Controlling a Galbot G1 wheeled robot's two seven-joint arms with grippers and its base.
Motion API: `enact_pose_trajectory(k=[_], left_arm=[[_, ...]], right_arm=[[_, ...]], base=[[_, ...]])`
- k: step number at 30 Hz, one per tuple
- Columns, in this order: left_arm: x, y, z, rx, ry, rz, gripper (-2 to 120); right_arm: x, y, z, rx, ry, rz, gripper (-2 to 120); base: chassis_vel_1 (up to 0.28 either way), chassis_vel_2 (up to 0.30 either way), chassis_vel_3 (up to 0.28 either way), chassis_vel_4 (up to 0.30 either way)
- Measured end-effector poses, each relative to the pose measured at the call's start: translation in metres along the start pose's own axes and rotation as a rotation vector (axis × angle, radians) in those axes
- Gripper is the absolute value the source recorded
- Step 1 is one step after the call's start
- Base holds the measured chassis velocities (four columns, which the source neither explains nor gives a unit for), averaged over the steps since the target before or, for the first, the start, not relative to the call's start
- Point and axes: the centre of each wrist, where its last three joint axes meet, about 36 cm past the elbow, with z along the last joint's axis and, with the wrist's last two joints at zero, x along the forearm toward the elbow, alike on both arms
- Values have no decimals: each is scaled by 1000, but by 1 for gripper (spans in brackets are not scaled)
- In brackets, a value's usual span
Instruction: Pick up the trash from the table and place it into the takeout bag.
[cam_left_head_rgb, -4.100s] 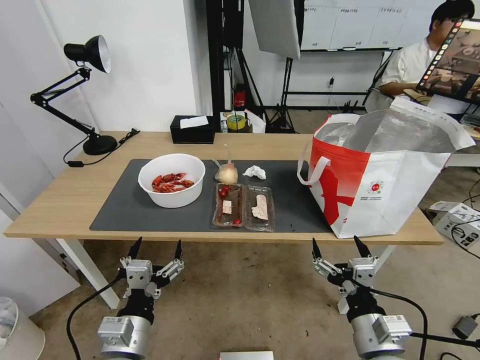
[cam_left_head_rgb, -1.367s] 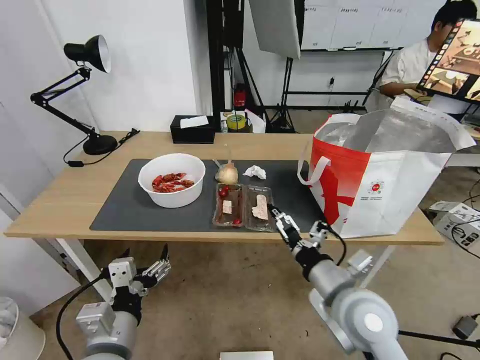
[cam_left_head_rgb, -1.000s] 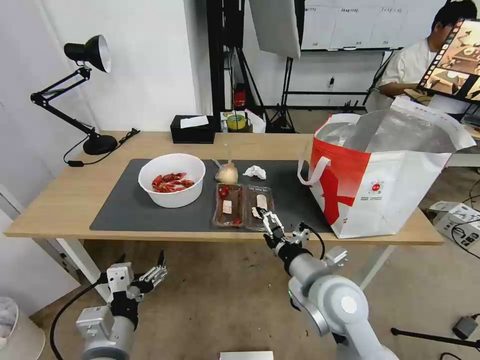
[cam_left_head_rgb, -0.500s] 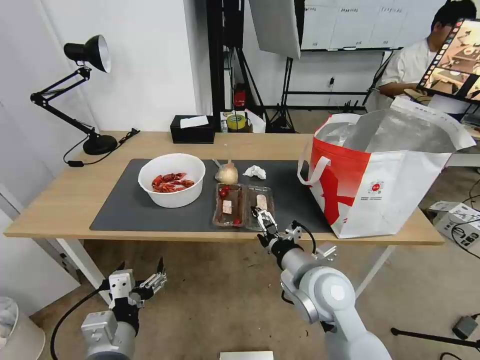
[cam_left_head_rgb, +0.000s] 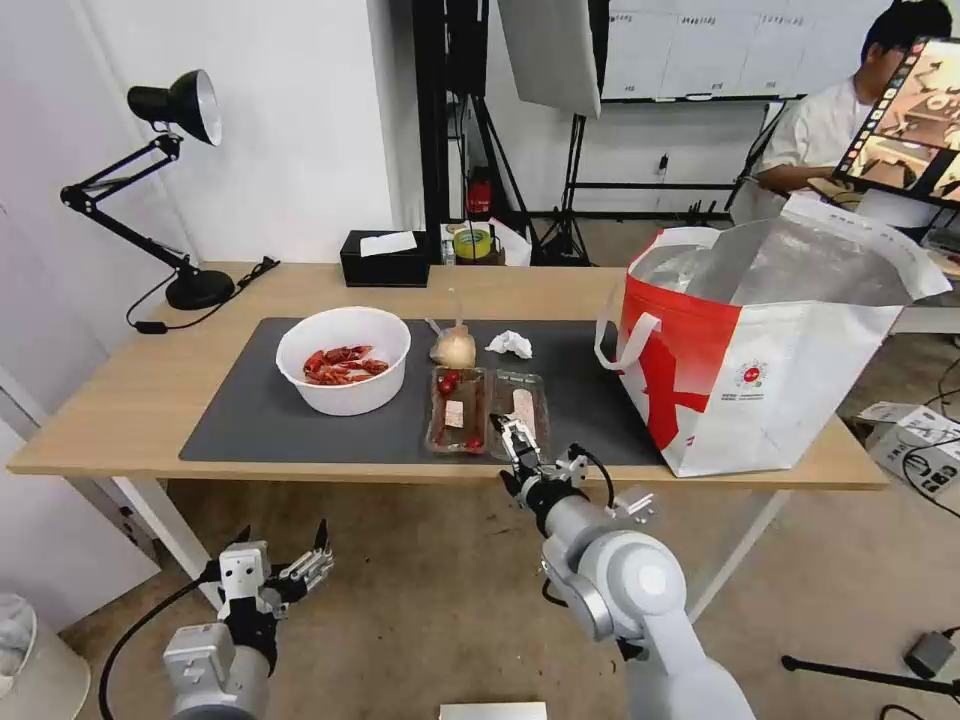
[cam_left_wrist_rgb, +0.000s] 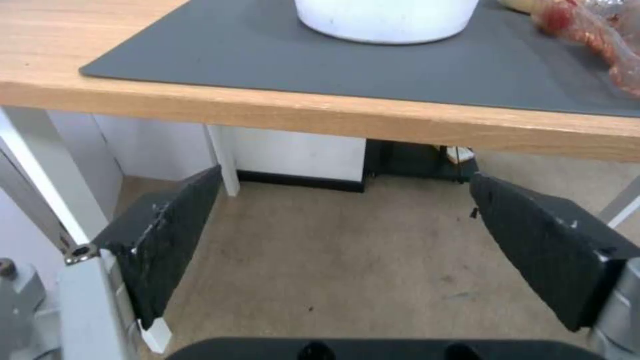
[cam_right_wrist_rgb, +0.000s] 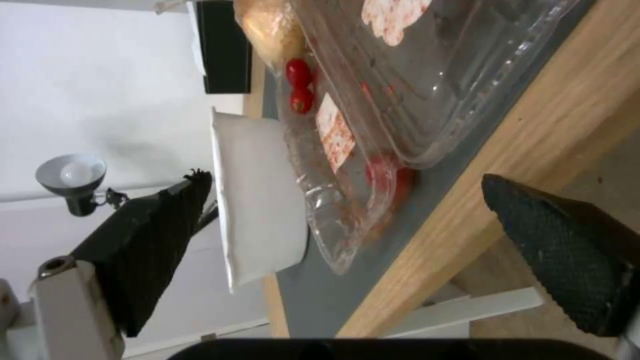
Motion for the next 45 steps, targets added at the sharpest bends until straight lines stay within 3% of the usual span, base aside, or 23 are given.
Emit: enact_pose_trajectory(k=[45], left_arm=[[3,1,2,1,-10,1,100]], right_arm=[[-24,1,-1,-10,-16,-1,100]], base=[[0,0,0,0]])
